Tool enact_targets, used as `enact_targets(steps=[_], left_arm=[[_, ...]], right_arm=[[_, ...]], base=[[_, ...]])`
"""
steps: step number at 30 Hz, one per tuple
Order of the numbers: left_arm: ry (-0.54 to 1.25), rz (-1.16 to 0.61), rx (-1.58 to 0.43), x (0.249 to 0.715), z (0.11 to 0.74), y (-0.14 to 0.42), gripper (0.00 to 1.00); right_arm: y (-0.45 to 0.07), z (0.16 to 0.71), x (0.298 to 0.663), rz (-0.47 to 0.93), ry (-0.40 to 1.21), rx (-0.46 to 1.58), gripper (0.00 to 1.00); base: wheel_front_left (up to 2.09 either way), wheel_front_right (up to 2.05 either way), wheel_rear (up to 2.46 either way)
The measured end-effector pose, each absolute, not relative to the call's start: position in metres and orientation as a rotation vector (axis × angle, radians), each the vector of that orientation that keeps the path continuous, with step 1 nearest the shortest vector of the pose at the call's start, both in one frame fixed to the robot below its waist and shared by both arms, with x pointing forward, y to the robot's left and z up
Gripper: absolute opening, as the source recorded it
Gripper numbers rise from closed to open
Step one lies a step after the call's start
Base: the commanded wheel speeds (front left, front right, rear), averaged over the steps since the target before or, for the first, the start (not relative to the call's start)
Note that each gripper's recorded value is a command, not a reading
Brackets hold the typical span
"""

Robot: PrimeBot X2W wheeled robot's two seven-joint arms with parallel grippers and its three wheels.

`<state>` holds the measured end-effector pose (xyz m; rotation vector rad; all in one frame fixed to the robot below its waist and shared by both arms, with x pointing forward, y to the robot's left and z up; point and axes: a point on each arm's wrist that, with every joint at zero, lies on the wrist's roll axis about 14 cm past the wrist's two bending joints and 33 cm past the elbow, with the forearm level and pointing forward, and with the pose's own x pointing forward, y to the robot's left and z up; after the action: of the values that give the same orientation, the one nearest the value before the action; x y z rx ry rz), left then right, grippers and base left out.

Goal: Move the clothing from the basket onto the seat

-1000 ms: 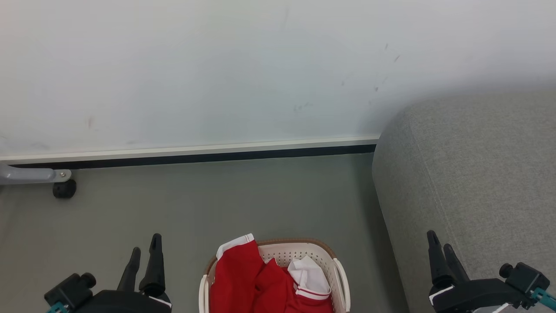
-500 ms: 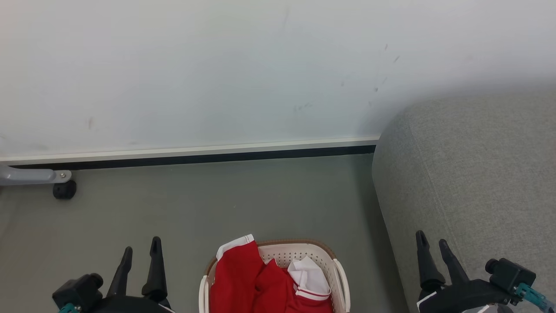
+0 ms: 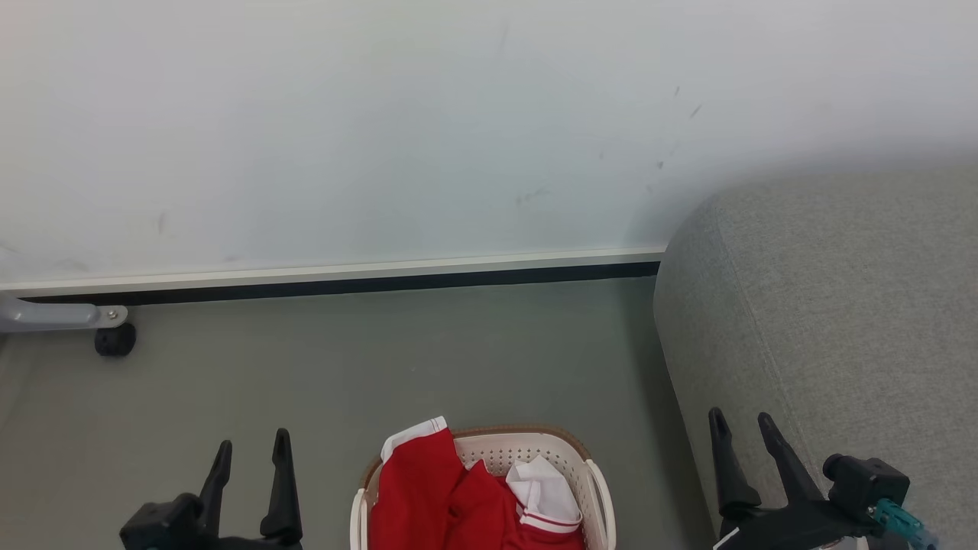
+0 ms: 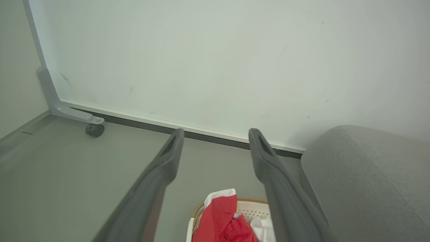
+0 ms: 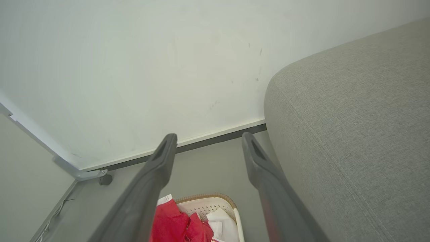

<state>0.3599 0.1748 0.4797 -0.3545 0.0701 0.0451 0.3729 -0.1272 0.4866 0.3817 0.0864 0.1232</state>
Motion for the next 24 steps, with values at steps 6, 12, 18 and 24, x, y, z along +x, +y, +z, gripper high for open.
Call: enact_targets(steps=[6, 12, 18, 24], left_arm=[[0.061, 0.050, -0.282, 0.355, 0.478, 0.175, 1.00], [0.035, 0.038, -0.208, 0.355, 0.483, 0.174, 1.00], [0.014, 0.029, -0.119, 0.351, 0.484, 0.173, 1.00], [-0.004, 0.011, -0.058, 0.349, 0.485, 0.170, 1.00]], right_arm=[[-0.122, 0.490, 0.371, 0.148, 0.060, 0.295, 1.00], [-0.116, 0.493, 0.369, 0.178, 0.032, 0.208, 1.00], [-0.107, 0.497, 0.367, 0.216, -0.005, 0.114, 1.00], [-0.101, 0.500, 0.364, 0.245, -0.034, 0.047, 1.00]], base=[[0.00, 0.00, 0.00], [0.00, 0.00, 0.00], [0.00, 0.00, 0.00], [0.00, 0.00, 0.00]])
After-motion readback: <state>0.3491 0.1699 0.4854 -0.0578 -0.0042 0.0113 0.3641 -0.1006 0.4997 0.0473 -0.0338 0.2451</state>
